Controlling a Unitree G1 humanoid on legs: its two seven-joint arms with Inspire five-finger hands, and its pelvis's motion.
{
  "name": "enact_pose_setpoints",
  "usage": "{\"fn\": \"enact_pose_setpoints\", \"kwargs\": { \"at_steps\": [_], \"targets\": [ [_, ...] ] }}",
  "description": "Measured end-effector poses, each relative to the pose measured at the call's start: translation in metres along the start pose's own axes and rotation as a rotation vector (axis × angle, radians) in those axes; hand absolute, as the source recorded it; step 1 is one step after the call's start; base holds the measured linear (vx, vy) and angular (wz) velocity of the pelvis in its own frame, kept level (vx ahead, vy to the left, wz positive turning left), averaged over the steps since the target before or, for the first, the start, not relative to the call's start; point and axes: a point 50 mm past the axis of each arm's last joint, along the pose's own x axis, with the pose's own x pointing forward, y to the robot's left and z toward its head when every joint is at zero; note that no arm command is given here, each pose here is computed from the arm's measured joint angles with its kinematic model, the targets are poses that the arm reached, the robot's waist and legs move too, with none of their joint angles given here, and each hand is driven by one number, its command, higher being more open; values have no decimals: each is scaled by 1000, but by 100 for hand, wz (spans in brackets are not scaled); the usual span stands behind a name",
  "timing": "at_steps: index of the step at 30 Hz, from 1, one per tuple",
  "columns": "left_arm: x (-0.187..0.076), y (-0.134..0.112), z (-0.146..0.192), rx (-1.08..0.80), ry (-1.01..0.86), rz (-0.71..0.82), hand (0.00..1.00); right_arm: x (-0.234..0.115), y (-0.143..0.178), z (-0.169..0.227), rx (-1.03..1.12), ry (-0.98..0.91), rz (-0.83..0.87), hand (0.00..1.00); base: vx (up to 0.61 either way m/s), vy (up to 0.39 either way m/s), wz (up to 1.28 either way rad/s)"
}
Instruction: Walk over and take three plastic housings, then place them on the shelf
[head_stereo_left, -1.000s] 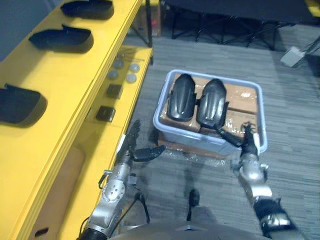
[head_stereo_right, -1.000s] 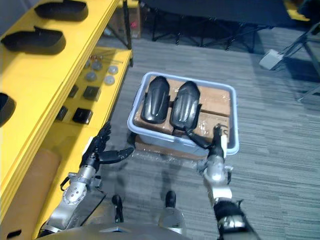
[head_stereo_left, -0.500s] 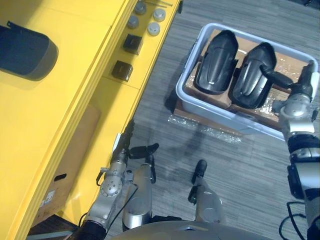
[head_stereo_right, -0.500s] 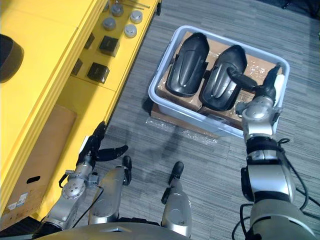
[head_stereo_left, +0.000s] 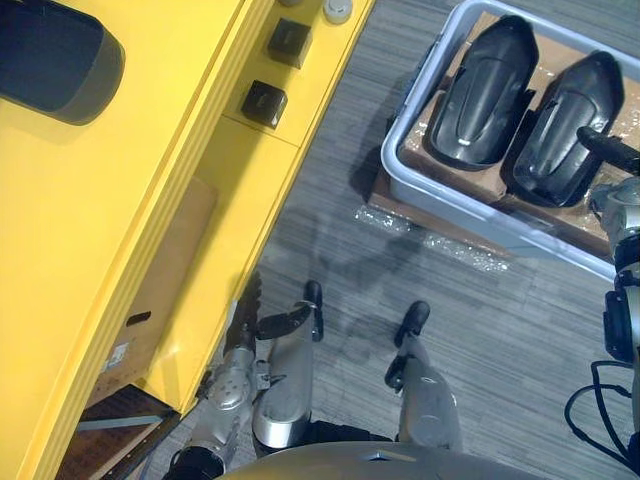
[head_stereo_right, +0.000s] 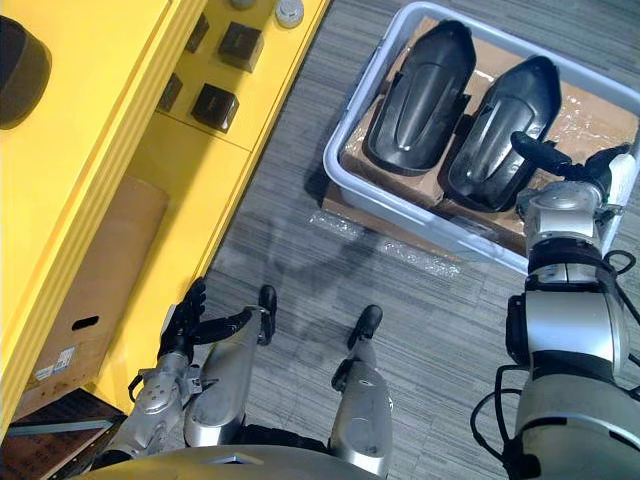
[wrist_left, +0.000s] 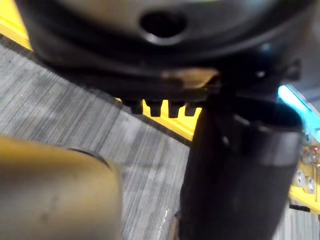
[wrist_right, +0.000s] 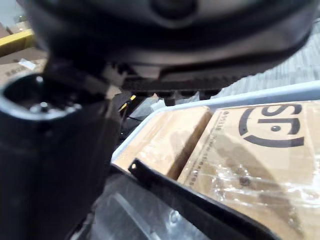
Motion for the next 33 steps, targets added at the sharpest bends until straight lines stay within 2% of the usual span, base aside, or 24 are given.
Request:
{"fn": "enact_pose_setpoints", "kwargs": {
  "at_steps": [2,8,13,14,23,29,33],
  "targets": [
    [-1,-5,-1,-43,6,-2,100,5,-18,10,9,-1,-44,100,-62,20,7],
    [-1,-13,-2,-76,-2,-11,100,10,-36,16,11,1,-92,100,-33,15,-3],
    [-2,-19,-2,-117,-5,-19,100,11,-40,17,-8,24,-118,100,-43,25,-3],
    [-1,-19,-1,-120,-11,-21,100,11,-41,16,-15,35,-127,0,-49,12,-1],
    [0,-24,1,-154,-34,-37,100,17,-78,15,-115,46,-246,0,-69,9,3],
    [0,-26,1,-162,-33,-34,100,18,-85,12,-221,34,-288,0,-39,-32,3],
    [0,-27,2,-171,-37,-31,100,19,-82,5,-226,48,-239,0,8,-49,6]
  ]
}}
